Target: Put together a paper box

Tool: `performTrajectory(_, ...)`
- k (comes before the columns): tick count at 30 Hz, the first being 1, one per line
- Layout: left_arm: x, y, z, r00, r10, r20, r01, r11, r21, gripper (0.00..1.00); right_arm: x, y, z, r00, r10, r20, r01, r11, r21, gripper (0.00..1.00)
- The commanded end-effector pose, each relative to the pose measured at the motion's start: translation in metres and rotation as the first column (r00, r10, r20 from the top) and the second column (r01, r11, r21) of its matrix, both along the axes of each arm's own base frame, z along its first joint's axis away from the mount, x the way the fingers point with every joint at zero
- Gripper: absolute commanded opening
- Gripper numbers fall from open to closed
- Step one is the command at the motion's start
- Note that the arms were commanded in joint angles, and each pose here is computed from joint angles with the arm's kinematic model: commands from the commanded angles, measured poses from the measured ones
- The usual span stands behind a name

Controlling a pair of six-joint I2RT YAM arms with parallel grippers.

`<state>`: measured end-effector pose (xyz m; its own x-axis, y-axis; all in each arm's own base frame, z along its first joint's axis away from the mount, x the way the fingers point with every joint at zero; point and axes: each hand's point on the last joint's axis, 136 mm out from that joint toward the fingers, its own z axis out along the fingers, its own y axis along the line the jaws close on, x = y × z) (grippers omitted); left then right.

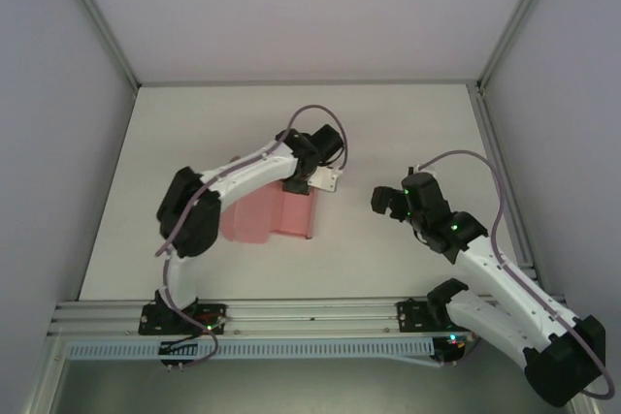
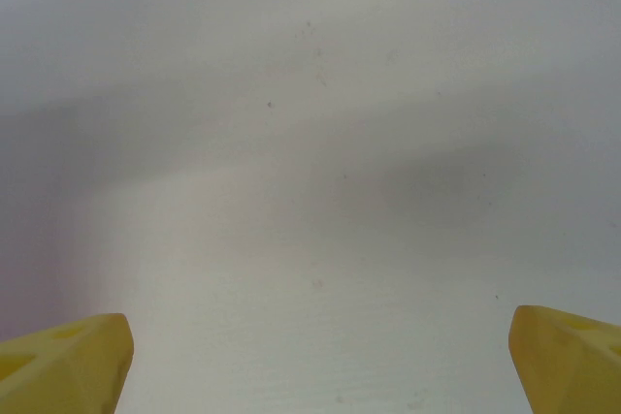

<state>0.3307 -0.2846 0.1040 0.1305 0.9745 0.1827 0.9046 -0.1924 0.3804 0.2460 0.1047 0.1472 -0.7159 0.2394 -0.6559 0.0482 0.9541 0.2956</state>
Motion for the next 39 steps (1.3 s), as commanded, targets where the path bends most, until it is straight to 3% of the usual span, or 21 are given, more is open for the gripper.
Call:
performTrajectory(1,0.011,-0.002,-0.012,0.999,0.036,-0.005,-0.036,0.997,0.074,0.03,-0.006,-0.004,-0.003,1.0,-0.014,-0.016,0.014,1.0,0.013,1.0)
performTrajectory(5,0.015,-0.01,-0.043,0.999,0.043,-0.03,-0.039,0.992,0.12,0.12,-0.01,-0.008,-0.005,1.0,-0.015,-0.002,0.015,1.0,0.014,1.0)
performTrajectory(8,0.021,-0.018,-0.046,0.998,0.063,-0.02,-0.061,0.993,0.104,0.26,-0.013,-0.011,-0.007,1.0,-0.014,0.006,0.014,1.0,0.01,1.0)
performTrajectory(14,0.023,-0.026,-0.031,0.997,0.073,-0.009,-0.072,0.996,0.051,0.58,-0.016,-0.009,-0.007,1.0,-0.003,0.018,0.002,0.999,0.033,1.0)
performTrajectory(19,0.014,-0.037,-0.001,0.998,0.062,-0.023,-0.064,0.996,-0.06,0.8,-0.014,-0.002,0.003,0.998,0.035,0.045,-0.038,0.998,0.055,1.0)
performTrajectory(20,0.012,-0.04,0.006,0.998,0.057,-0.02,-0.058,0.995,-0.085,0.95,-0.013,0.0,0.005,0.998,0.045,0.051,-0.048,0.997,0.056,1.0)
performTrajectory(21,0.01,-0.041,0.013,0.998,0.053,-0.017,-0.054,0.993,-0.107,1.0,-0.012,0.003,0.008,0.996,0.059,0.06,-0.063,0.996,0.058,1.0)
performTrajectory(24,0.01,-0.047,0.039,0.998,0.062,0.023,-0.056,0.976,-0.213,1.0,-0.005,0.018,0.02,0.984,0.142,0.109,-0.15,0.986,0.07,1.0)
performTrajectory(27,0.012,-0.056,0.08,0.988,0.126,0.09,-0.081,0.916,-0.393,1.0,0.003,0.044,0.032,0.95,0.271,0.155,-0.285,0.956,0.075,1.0)
performTrajectory(29,0.019,-0.055,0.117,0.957,0.257,0.133,-0.139,0.811,-0.569,1.0,0.011,0.063,0.038,0.916,0.359,0.176,-0.376,0.924,0.068,1.0)
performTrajectory(30,0.023,-0.048,0.135,0.928,0.349,0.132,-0.184,0.734,-0.653,1.0,0.015,0.071,0.039,0.903,0.393,0.176,-0.409,0.91,0.064,1.0)
performTrajectory(32,0.03,-0.024,0.165,0.837,0.545,0.054,-0.281,0.513,-0.811,1.0,0.023,0.088,0.036,0.864,0.476,0.162,-0.488,0.872,0.041,1.0)
performTrajectory(34,0.034,0.019,0.181,0.698,0.712,-0.079,-0.354,0.247,-0.902,1.0,0.033,0.104,0.028,0.827,0.55,0.117,-0.553,0.833,-0.003,1.0)
performTrajectory(35,0.035,0.043,0.183,0.62,0.763,-0.182,-0.38,0.09,-0.92,1.0,0.036,0.112,0.023,0.801,0.591,0.092,-0.591,0.806,-0.036,1.0)
performTrajectory(37,0.028,0.09,0.178,0.488,0.799,-0.351,-0.393,-0.158,-0.906,1.0,0.043,0.129,0.011,0.748,0.662,0.034,-0.656,0.747,-0.109,1.0)
performTrajectory(39,0.018,0.126,0.168,0.388,0.807,-0.444,-0.39,-0.293,-0.873,1.0,0.047,0.147,-0.001,0.689,0.725,-0.029,-0.718,0.676,-0.163,1.0)
